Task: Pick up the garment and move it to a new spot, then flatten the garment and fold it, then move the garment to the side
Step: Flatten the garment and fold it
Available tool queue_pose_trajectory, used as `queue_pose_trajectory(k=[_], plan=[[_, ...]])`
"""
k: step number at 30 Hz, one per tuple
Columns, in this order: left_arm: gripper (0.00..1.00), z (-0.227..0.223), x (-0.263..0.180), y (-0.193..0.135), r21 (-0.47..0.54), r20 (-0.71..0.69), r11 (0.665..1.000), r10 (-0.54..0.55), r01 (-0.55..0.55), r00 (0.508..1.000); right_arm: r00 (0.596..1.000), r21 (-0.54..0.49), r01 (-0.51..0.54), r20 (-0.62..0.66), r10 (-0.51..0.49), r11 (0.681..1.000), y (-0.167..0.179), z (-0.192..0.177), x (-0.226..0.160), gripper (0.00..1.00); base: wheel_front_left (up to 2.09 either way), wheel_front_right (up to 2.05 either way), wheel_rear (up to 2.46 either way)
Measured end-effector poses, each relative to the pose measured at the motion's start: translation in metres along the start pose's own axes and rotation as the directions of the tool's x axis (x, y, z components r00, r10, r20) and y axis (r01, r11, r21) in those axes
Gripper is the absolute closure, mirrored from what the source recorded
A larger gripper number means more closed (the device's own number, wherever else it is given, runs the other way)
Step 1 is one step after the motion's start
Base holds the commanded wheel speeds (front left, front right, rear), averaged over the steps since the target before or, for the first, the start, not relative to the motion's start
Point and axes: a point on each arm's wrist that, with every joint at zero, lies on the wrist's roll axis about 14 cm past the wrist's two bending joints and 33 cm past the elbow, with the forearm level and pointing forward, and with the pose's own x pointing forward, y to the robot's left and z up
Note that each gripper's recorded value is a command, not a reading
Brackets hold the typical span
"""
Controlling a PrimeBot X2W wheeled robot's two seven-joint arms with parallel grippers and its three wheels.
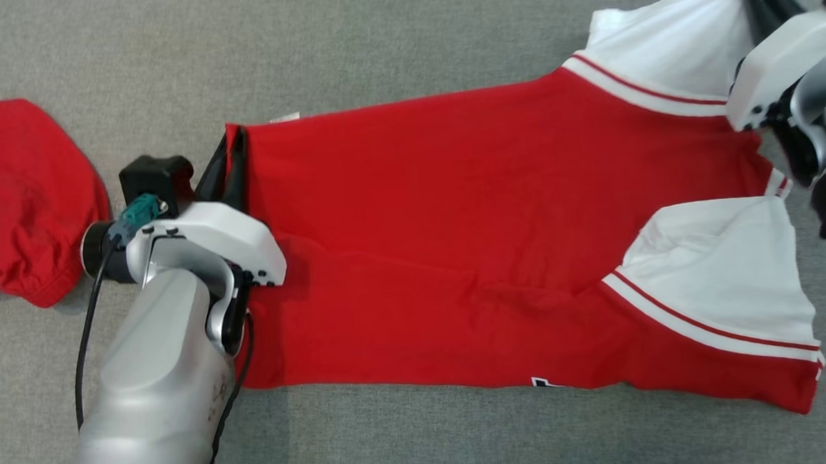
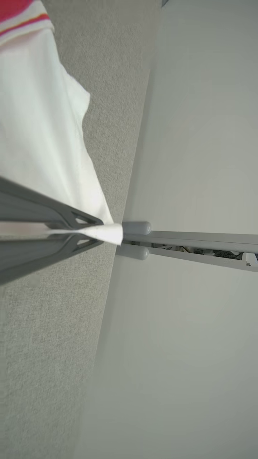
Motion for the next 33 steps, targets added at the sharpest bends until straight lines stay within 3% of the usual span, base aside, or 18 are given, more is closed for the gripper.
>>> queue_pose_trajectory(k=[10,17,26,27,28,29,30,32,33], plan=[[1.0,-0.001,-0.033,-0.011,0.025,0.012,0.997,-0.073,0.073,0.997,0.996,0.103,-0.025,0.09,0.016,0.994,0.016,-0.001,-0.065,1.0,0.0,0.0,0.0],[1.0,-0.022,-0.072,-0.011,-0.022,-0.021,0.998,-0.065,0.065,0.998,0.996,0.227,-0.009,0.086,-0.011,0.974,0.03,-0.035,-0.136,1.0,0.0,0.0,0.0],[1.0,-0.044,-0.098,-0.018,-0.037,-0.064,0.997,-0.075,0.073,0.995,0.997,0.312,0.044,0.047,-0.061,0.949,0.036,-0.066,-0.182,1.0,0.0,0.0,0.0],[0.81,-0.047,-0.101,-0.018,-0.036,-0.069,0.997,-0.075,0.072,0.995,0.998,0.311,0.044,0.035,-0.057,0.949,0.039,-0.072,-0.185,1.0,0.0,0.0,0.0],[0.7,-0.048,-0.103,-0.017,-0.037,-0.071,0.997,-0.073,0.07,0.995,0.998,0.317,0.046,0.025,-0.057,0.947,0.041,-0.076,-0.188,1.0,0.0,0.0,0.0],[0.5,-0.049,-0.104,-0.017,-0.038,-0.071,0.997,-0.068,0.065,0.995,0.998,0.322,0.053,0.016,-0.061,0.945,0.041,-0.08,-0.19,1.0,0.0,0.0,0.0],[0.0,-0.049,-0.105,-0.015,-0.035,-0.068,0.998,-0.059,0.057,0.996,0.998,0.325,0.059,0.006,-0.064,0.944,0.041,-0.084,-0.191,0.73,0.0,0.0,0.0],[0.0,-0.046,-0.109,-0.013,-0.024,-0.052,0.999,-0.047,0.046,0.998,0.997,0.333,0.07,-0.003,-0.074,0.94,0.04,-0.087,-0.194,0.0,0.0,0.0,0.0],[0.0,-0.045,-0.111,-0.012,-0.019,-0.041,0.999,-0.038,0.038,0.998,0.997,0.336,0.073,-0.003,-0.076,0.939,0.04,-0.087,-0.195,0.0,0.0,0.0,0.0]])
